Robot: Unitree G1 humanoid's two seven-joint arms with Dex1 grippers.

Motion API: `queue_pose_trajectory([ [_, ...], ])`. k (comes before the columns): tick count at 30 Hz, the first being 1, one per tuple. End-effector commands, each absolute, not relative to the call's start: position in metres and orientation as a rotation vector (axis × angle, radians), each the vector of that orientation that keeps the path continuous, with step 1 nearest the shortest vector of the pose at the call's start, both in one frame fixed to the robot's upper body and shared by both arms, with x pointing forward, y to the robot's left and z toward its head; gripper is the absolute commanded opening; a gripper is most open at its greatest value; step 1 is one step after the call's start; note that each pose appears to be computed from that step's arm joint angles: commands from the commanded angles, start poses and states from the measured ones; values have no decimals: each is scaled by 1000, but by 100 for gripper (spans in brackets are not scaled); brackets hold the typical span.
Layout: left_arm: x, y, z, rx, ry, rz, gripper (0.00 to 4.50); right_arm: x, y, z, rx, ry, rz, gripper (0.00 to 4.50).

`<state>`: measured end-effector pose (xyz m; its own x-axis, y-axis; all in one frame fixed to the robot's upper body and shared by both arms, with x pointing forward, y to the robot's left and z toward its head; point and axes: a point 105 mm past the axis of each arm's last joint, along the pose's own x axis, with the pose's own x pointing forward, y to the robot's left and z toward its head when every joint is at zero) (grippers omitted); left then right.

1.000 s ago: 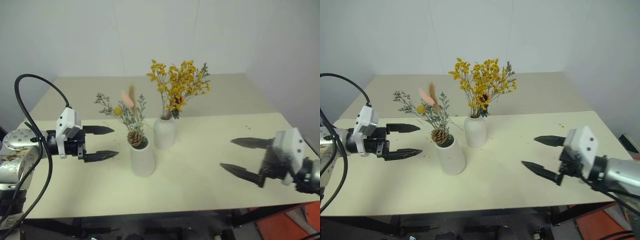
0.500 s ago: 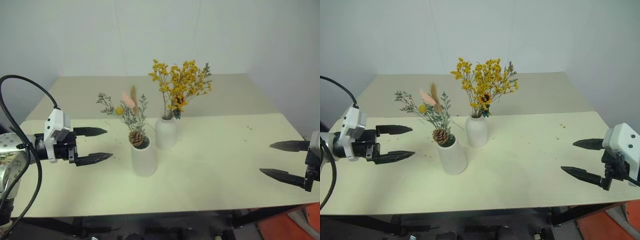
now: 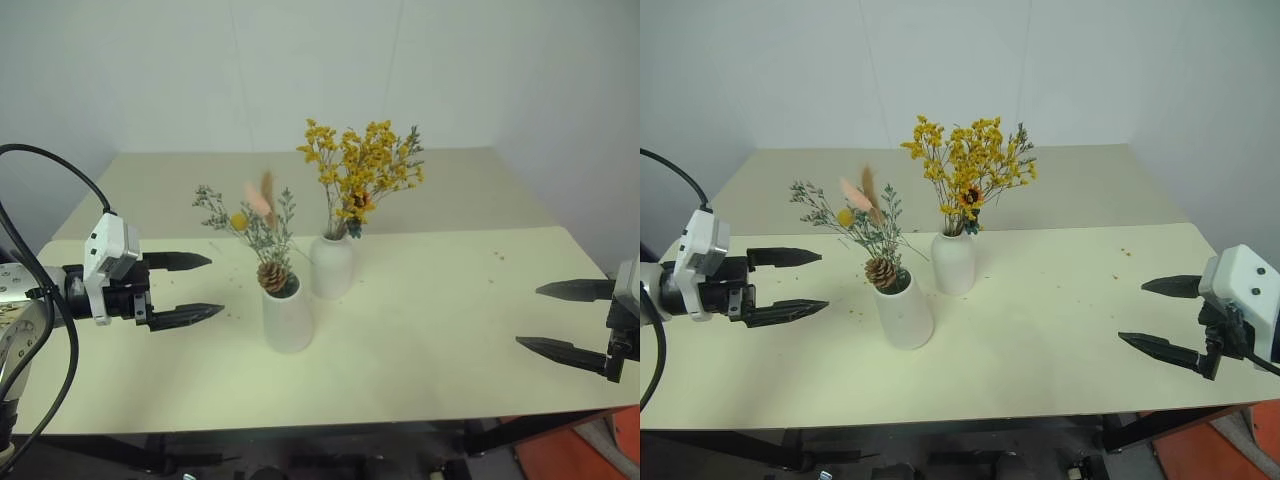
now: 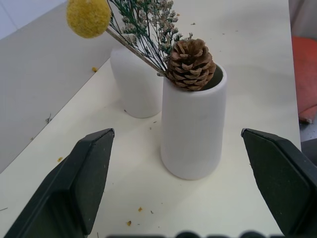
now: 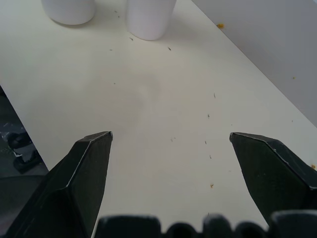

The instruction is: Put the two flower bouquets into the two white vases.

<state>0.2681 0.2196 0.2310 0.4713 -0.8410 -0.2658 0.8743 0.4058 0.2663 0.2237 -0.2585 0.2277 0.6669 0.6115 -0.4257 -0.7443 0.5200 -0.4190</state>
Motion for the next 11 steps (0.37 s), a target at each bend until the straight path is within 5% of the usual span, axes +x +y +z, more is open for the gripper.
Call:
queue_pose_trajectory([
  [1,265,218,243,419,55,-1083,450,222,-256,234,-623,212,822,446],
  [11,266,216,245,420,54,-1087,450,221,-256,228,-621,223,814,446],
])
